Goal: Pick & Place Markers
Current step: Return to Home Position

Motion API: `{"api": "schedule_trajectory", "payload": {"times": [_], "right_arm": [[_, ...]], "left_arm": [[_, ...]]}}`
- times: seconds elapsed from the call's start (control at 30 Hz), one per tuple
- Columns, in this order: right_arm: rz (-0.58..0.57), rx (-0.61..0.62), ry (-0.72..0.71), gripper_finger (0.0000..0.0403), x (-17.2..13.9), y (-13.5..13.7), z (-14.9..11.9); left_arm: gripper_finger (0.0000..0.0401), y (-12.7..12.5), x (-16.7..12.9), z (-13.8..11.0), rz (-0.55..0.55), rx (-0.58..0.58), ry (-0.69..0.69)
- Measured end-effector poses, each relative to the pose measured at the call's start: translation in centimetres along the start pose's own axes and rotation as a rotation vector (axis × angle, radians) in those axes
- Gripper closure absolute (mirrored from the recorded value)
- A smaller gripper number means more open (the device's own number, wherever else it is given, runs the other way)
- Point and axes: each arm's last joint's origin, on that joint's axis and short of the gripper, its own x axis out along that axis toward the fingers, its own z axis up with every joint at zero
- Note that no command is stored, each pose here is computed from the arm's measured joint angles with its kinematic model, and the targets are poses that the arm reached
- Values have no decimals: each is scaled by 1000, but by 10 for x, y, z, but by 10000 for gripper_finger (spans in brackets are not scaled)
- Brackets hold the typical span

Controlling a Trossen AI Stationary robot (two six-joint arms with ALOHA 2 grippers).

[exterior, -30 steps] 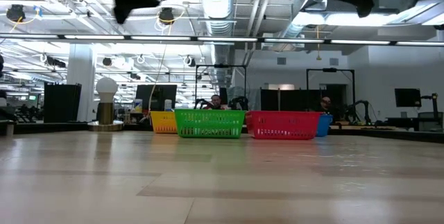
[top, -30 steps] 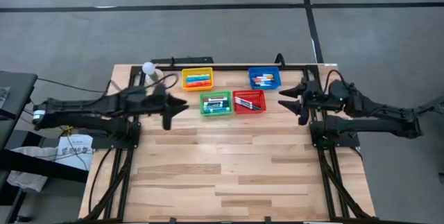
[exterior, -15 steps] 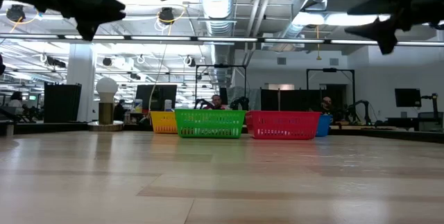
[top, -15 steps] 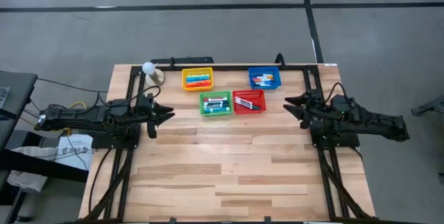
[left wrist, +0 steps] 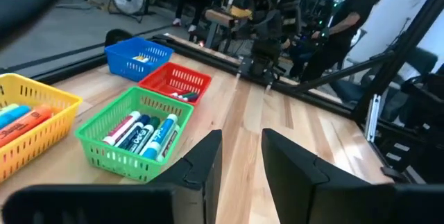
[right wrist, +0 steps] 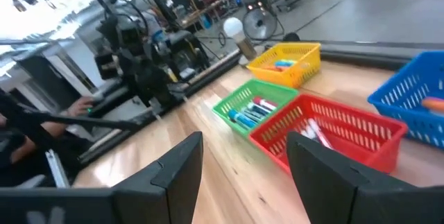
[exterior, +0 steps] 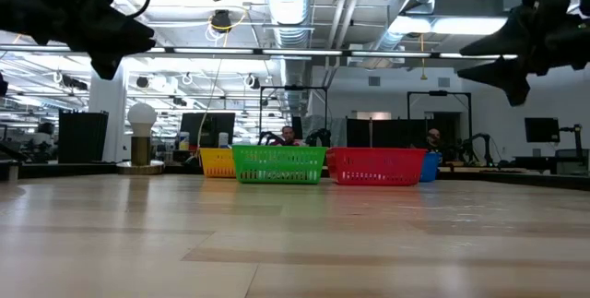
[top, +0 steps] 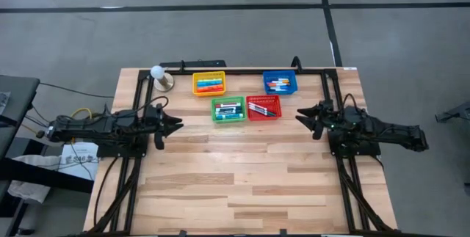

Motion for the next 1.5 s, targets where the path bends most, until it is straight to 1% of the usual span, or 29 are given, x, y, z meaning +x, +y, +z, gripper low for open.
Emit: {"api": "schedule_trajectory", "payload": {"times": [0.13,0.23,0.37,0.43,0.53,0.6,0.87,1.5], "right_arm": [[-22,17,5,206,3,-3,-7],[-5,-21,-9,206,3,-2,-6],[-7,-51,-11,204,3,-2,-7],[-8,-69,-8,204,3,-2,-7],[-12,-99,-9,206,3,-2,-7],[-25,-111,-11,207,3,-2,-7],[-32,-141,-9,204,3,-3,-7],[-25,-142,-4,207,3,-2,-7]], "left_arm": [[299,2,-3,-7,-29,-6,-26],[299,3,-4,-13,-69,9,-32],[299,6,-4,-22,-74,19,-34],[299,5,-3,-23,-90,40,-27],[299,4,-3,-24,-146,98,-12],[299,3,-3,-24,-163,106,-9],[299,3,-3,-24,-162,112,-10],[299,3,-3,-23,-163,120,-18]]}}
